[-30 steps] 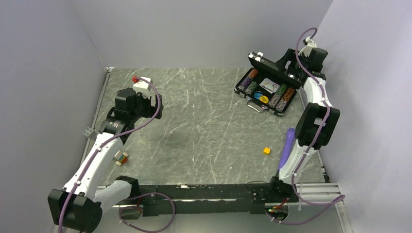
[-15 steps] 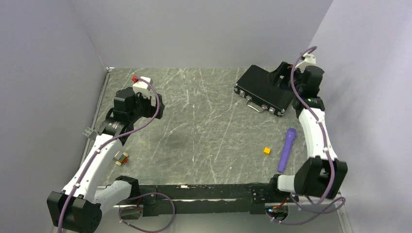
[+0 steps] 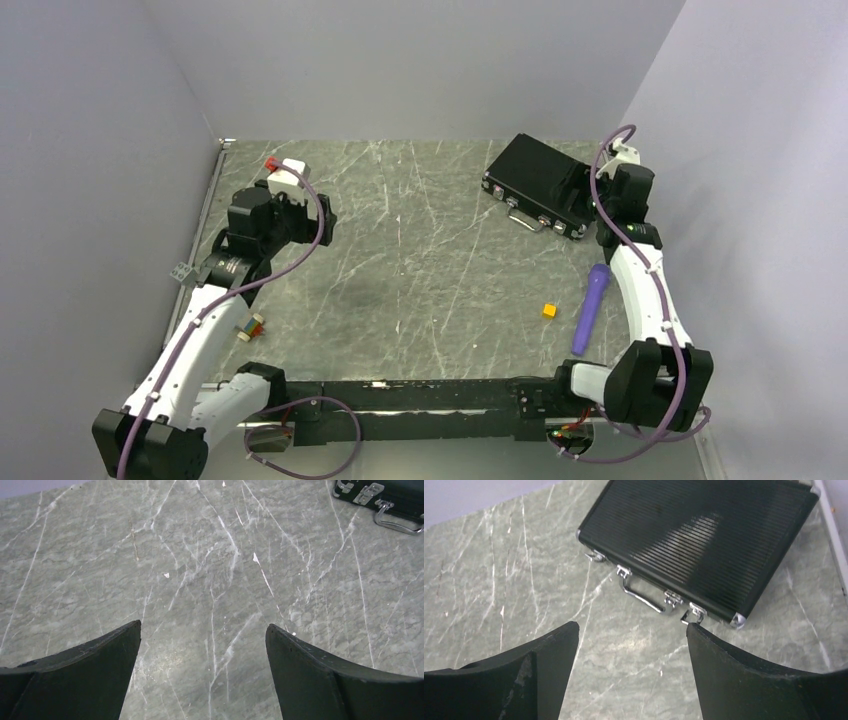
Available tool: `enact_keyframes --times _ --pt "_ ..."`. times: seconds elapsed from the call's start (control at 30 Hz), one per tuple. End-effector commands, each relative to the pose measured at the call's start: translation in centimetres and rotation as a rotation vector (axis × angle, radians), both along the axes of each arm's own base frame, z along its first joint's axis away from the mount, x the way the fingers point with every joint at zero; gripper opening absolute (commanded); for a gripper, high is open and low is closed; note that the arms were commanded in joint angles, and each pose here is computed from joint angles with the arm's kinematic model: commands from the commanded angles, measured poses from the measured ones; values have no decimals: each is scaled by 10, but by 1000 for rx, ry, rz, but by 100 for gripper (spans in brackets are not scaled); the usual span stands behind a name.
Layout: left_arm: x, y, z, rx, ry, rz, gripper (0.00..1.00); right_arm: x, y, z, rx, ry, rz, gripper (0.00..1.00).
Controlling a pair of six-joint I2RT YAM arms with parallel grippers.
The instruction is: Pack up texas hold em set
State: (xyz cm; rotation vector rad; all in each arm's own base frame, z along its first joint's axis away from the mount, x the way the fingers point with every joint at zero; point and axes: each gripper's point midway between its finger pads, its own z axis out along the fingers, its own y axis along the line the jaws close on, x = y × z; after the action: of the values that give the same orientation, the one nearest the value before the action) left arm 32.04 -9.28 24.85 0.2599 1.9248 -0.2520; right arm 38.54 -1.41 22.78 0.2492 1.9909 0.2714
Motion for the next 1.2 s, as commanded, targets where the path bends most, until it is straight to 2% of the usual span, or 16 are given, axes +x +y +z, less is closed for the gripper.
enact_keyframes --times 0.0,0.17,0.3,0.43,0.53,0.7,0.93,1.17 --pt "-2 -3 18 -41 -58 -6 98 -14 2 4 10 -20 -6 82" --pt "-1 -1 17 -37 -57 3 98 -25 12 -26 46 25 30 79" --pt "-1 1 15 -30 -57 12 98 -29 12 -44 64 58 13 72" --pt "1 2 12 -21 -49 21 98 -26 15 -59 106 81 9 63" --pt "1 3 11 -18 -46 23 98 -24 16 -72 123 108 6 53" --pt "1 3 13 -19 -54 20 98 -18 14 -87 130 135 -8 43" --pt "0 2 16 -22 -61 17 98 -5 -2 -97 70 130 -76 33" --pt "1 0 13 -24 -52 10 98 16 -17 -104 34 158 -121 30"
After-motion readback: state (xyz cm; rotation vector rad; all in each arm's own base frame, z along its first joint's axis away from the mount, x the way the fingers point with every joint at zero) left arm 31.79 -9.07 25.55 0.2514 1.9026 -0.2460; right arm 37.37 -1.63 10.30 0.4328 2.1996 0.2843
